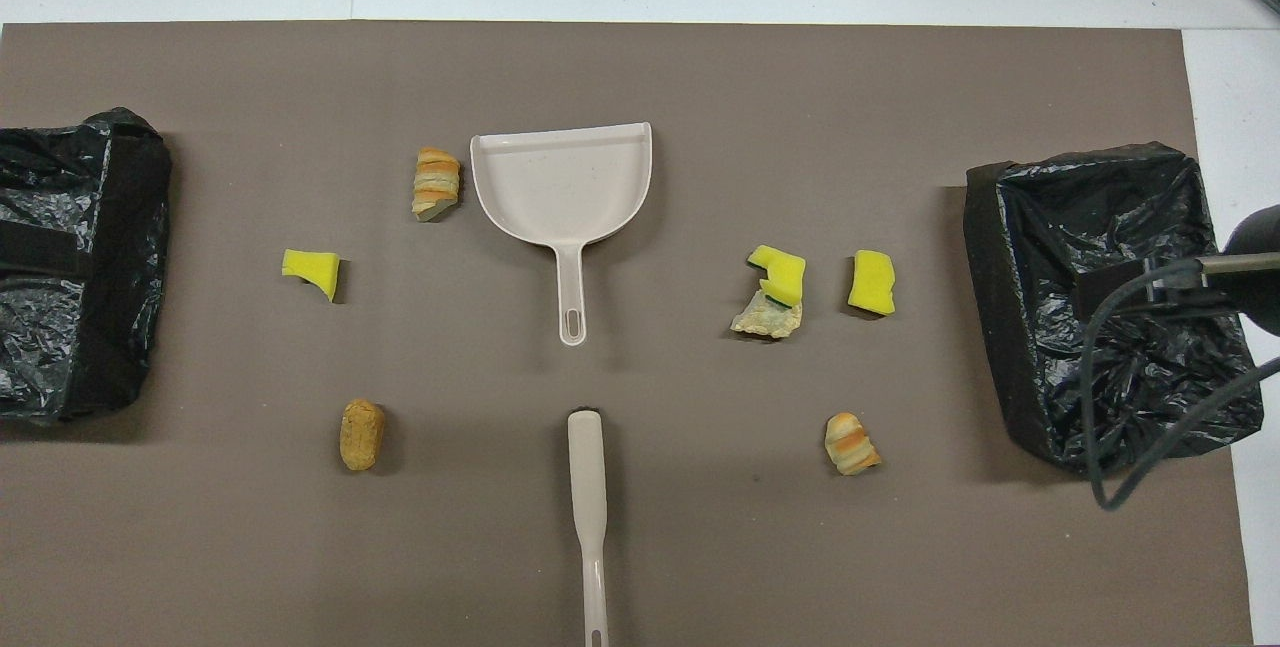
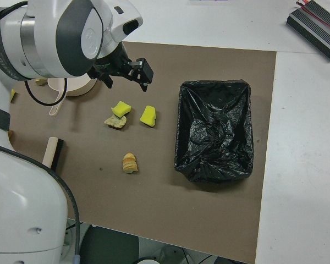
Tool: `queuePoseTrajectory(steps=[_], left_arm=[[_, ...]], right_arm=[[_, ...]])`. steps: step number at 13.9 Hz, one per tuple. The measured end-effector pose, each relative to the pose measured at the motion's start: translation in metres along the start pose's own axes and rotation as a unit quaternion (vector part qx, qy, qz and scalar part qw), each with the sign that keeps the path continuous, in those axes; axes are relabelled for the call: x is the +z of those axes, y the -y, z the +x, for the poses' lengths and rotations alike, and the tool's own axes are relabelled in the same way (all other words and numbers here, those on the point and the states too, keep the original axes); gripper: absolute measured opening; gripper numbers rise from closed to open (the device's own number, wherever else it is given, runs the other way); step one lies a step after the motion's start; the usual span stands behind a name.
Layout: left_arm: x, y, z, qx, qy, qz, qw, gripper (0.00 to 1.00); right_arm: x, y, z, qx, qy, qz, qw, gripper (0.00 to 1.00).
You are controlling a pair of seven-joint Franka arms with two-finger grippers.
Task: Sweep and dump trash in bin
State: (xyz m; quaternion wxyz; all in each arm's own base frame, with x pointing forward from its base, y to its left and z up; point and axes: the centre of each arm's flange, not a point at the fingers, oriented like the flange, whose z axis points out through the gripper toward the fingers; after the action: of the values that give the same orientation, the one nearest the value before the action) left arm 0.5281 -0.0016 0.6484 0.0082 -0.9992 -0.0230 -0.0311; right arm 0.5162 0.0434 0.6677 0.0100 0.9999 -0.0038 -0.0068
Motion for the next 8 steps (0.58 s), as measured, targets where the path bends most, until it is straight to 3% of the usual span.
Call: queuePoseTrajectory(steps=[8], left_arm=[[0.0003, -0.0006, 0.0001, 0.0, 0.0, -0.002, 1.0, 1.0]], right_arm=[[0.0008, -0.001, 0.0001, 0.001, 0.001, 0.0, 1.0, 1.0]])
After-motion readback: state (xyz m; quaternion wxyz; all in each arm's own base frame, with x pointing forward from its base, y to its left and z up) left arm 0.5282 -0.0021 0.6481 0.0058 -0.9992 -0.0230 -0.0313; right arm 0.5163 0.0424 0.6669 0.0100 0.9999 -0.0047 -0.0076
